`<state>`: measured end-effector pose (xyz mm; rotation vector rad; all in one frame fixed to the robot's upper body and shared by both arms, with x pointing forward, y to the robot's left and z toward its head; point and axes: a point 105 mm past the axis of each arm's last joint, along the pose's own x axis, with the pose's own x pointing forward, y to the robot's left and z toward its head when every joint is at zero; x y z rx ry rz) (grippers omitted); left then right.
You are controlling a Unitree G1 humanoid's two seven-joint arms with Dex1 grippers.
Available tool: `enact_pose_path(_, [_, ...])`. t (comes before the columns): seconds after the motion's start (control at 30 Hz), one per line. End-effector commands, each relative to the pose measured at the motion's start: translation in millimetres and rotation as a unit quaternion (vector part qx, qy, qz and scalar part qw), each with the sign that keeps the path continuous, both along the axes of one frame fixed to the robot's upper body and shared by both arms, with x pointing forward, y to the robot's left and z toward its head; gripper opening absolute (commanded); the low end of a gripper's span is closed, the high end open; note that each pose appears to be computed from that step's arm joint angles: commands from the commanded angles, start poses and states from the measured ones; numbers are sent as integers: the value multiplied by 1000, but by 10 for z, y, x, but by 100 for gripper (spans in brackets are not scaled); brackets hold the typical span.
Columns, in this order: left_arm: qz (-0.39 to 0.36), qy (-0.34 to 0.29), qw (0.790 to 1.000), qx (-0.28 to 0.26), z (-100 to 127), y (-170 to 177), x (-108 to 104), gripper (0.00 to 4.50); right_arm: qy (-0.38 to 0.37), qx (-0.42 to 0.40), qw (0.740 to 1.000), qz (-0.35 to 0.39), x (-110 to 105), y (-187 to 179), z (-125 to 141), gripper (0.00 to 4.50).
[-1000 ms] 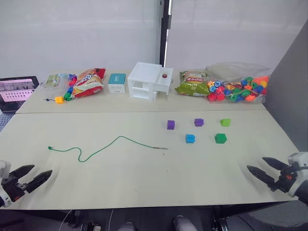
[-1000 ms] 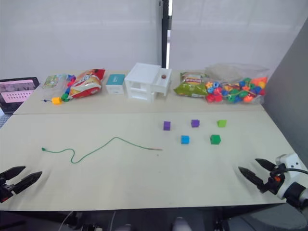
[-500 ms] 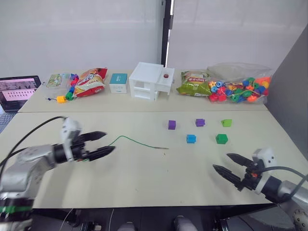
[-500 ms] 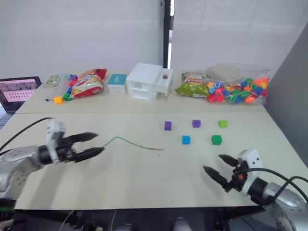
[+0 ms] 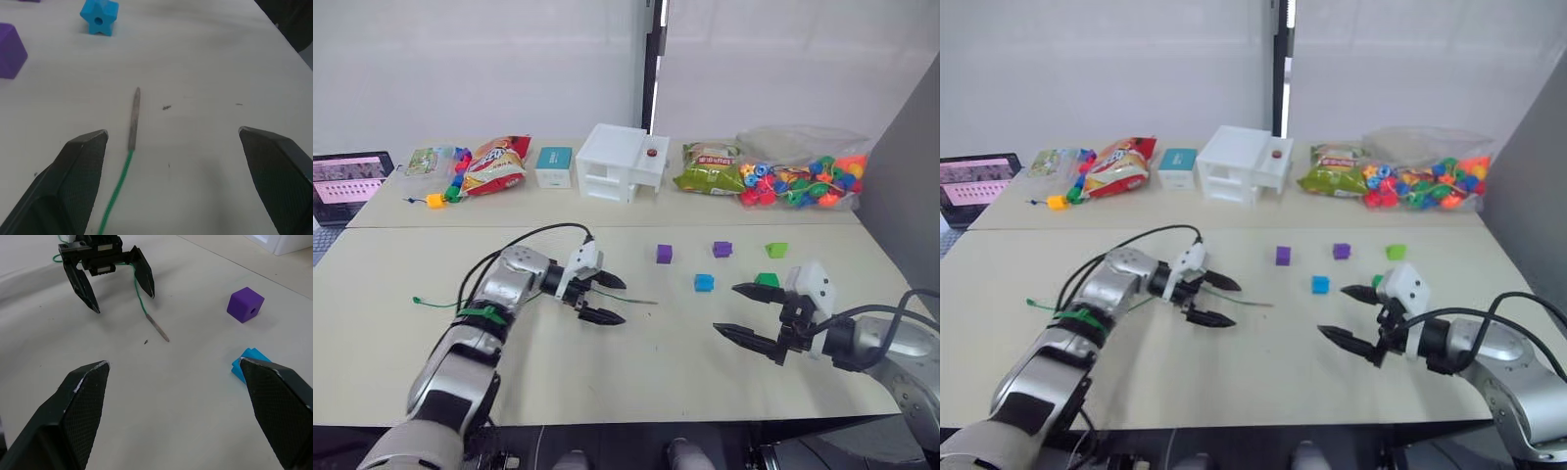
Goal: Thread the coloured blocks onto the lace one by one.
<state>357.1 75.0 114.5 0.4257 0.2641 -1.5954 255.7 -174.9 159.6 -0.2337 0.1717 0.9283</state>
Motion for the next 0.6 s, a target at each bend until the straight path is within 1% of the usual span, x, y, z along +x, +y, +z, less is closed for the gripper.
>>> enact_pose_path(0.03, [-2,-34,999,5,38,-98,88,450,-25,4,1000,-16,-65,-12,103,446])
enact_pose_path(0.07, [-3,-35,999,5,19,-136,91,450,-24,6,999,-23,-82,-21,93,446])
enact_pose_path(0.13, [-11,-38,999,26,-81,-152,74,450,-23,8,999,-33,-112,-39,74,446])
enact_pose_path(0.3, [2,-37,997,66,-260,-78,88,450,-29,10,999,-45,-124,-65,90,446])
enact_pose_path(0.33, [8,-34,997,66,-270,-77,97,394,-30,10,998,-46,-125,-66,96,450])
enact_pose_path(0.4, [11,-33,997,71,-295,-73,101,335,-30,11,998,-46,-133,-62,98,450])
enact_pose_path(0.53, [1,-29,996,85,-340,-70,75,197,-30,12,998,-47,-147,-57,97,450])
enact_pose_path(0.6, [-2,-30,995,93,-362,-70,71,137,-30,12,998,-48,-152,-58,99,450])
